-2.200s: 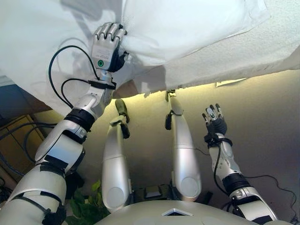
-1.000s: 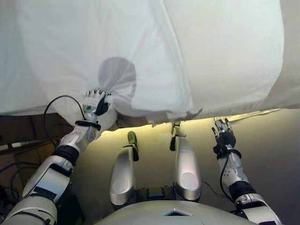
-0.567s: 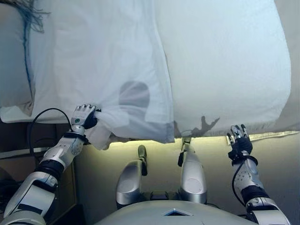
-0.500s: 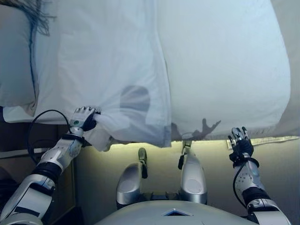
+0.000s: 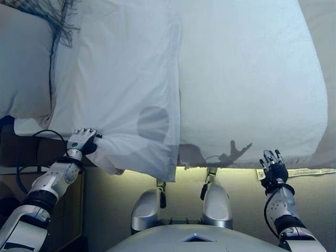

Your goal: Make the bed neatly

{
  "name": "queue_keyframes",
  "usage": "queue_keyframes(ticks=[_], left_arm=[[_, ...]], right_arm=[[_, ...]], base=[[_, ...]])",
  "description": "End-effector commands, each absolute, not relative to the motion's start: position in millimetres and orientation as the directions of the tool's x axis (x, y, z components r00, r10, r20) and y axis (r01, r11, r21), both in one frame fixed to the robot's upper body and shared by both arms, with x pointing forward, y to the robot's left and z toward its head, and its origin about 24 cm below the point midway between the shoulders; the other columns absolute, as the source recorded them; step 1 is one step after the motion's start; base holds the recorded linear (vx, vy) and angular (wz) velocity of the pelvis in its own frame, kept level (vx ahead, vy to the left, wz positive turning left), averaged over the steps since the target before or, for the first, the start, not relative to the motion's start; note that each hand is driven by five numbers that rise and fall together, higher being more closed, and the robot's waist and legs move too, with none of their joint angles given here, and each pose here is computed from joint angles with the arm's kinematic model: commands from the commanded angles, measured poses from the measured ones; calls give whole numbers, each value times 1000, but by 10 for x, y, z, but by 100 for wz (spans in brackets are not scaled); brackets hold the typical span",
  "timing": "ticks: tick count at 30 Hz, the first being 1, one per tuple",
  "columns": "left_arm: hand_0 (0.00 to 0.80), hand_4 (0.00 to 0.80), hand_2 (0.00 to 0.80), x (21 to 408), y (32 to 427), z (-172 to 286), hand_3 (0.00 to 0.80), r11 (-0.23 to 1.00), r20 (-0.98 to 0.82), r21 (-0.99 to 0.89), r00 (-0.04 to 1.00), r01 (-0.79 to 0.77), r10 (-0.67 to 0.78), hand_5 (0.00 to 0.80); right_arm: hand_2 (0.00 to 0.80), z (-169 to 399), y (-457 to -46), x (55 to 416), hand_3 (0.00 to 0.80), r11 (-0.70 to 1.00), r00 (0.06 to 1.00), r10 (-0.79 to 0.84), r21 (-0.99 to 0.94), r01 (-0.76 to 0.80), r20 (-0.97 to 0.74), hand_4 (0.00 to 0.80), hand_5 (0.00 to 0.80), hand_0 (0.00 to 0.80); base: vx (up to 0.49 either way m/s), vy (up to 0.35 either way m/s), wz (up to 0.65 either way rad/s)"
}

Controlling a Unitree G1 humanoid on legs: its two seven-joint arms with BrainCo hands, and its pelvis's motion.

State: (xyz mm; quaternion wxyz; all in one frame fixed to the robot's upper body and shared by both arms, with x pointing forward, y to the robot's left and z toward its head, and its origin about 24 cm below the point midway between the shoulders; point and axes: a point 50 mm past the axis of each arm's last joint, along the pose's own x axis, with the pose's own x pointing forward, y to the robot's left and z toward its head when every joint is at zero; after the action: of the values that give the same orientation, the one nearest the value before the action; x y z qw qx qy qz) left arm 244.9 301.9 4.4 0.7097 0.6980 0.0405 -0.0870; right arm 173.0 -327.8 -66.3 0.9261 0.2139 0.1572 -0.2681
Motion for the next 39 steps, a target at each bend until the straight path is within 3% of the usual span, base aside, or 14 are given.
queue_keyframes(ticks=[1, 2, 3, 14, 20, 26, 32, 39], left_arm=[[718, 718, 718, 2290, 3526, 283, 718, -77, -159, 984, 985, 164, 68, 718], [226, 226, 226, 2289, 3521, 278, 226, -70, -151, 985, 986, 156, 71, 226], [0, 0, 0, 2290, 3514, 267, 0, -71, -141, 987, 987, 146, 80, 0], [0, 0, 0, 2246, 3496, 173, 0, -38, -136, 989, 986, 141, 101, 0], [0, 0, 0, 2146, 3585, 98, 0, 32, -145, 990, 968, 141, 206, 0], [0, 0, 0, 1916, 3557, -190, 0, 268, -149, 962, 915, 47, 375, 0], [0, 0, 0, 2176, 3024, -304, 0, 469, -53, 877, 949, -105, 312, 0], [0, 0, 0, 2328, 2426, -409, 0, 745, -93, 661, 975, -91, 202, 0]], right_arm=[[0, -634, -3368, 1613, 0, 771, 807, -446, 292, 566, -388, 0, 0, 0], [0, -635, -3363, 1616, 0, 773, 809, -442, 293, 563, -388, 0, 0, 0], [0, -635, -3354, 1623, 0, 776, 812, -437, 295, 558, -387, 0, 0, 0], [0, -651, -3344, 1614, 0, 774, 812, -436, 297, 558, -388, 0, 0, 0], [0, -682, -3289, 1604, 0, 770, 812, -423, 314, 556, -401, 0, 0, 0], [0, -727, -3188, 1616, 0, 759, 797, -423, 312, 572, -430, 0, 0, 0], [0, -699, -3028, 1780, 0, 768, 828, -390, 353, 534, -403, 0, 0, 0], [0, -743, -2703, 1895, 0, 788, 839, -345, 357, 502, -420, 0, 0, 0]], base=[[15, -18, 6], [6, -10, 5], [0, -11, 5], [0, -2, 0], [28, -49, 0], [17, -44, 0], [-108, -43, 11], [-65, -93, 4]])
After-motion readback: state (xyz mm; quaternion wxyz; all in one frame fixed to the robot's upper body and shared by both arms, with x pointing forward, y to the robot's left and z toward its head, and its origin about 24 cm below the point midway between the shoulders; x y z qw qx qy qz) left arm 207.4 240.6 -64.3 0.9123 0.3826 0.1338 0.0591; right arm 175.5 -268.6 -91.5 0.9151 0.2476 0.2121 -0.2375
